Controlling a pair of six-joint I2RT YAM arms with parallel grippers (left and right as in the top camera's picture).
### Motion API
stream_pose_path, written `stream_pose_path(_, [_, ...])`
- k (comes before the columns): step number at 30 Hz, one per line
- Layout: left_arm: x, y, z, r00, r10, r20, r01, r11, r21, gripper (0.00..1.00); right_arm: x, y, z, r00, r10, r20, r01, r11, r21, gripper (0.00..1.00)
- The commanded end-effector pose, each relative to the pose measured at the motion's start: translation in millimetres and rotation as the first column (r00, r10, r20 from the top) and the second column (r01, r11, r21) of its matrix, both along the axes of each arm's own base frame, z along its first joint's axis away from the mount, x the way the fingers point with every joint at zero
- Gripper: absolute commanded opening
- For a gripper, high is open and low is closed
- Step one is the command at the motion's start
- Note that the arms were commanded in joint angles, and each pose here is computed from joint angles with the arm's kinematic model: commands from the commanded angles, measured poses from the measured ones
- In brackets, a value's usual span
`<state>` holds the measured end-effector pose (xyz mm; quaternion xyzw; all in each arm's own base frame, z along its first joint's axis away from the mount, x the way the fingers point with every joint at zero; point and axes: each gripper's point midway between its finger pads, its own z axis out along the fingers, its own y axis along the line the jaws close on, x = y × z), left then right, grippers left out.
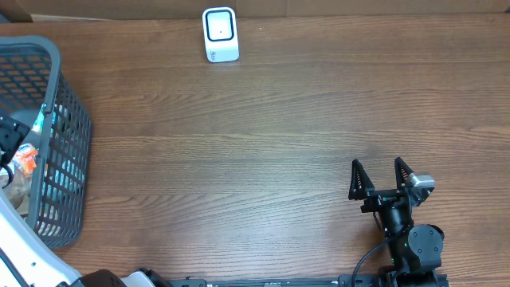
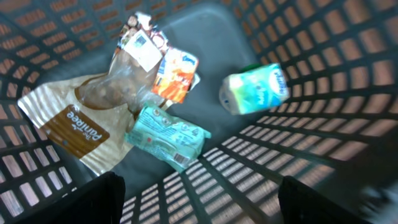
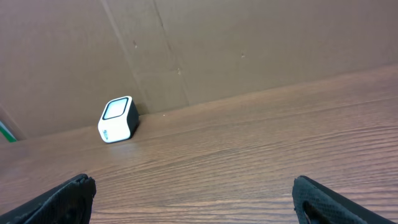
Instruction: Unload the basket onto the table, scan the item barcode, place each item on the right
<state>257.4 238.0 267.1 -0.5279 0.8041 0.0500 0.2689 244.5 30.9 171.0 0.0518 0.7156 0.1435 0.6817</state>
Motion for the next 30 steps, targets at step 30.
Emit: stream_pose_path(30, [17.4,2.1,-111.6,0.993,-0.095,-0.070,0.097,0.995,0.034,0.87,0.2,-1.1,-1.5,1.000,-0.005,0.005,0.005,1.000,0.000,1.00])
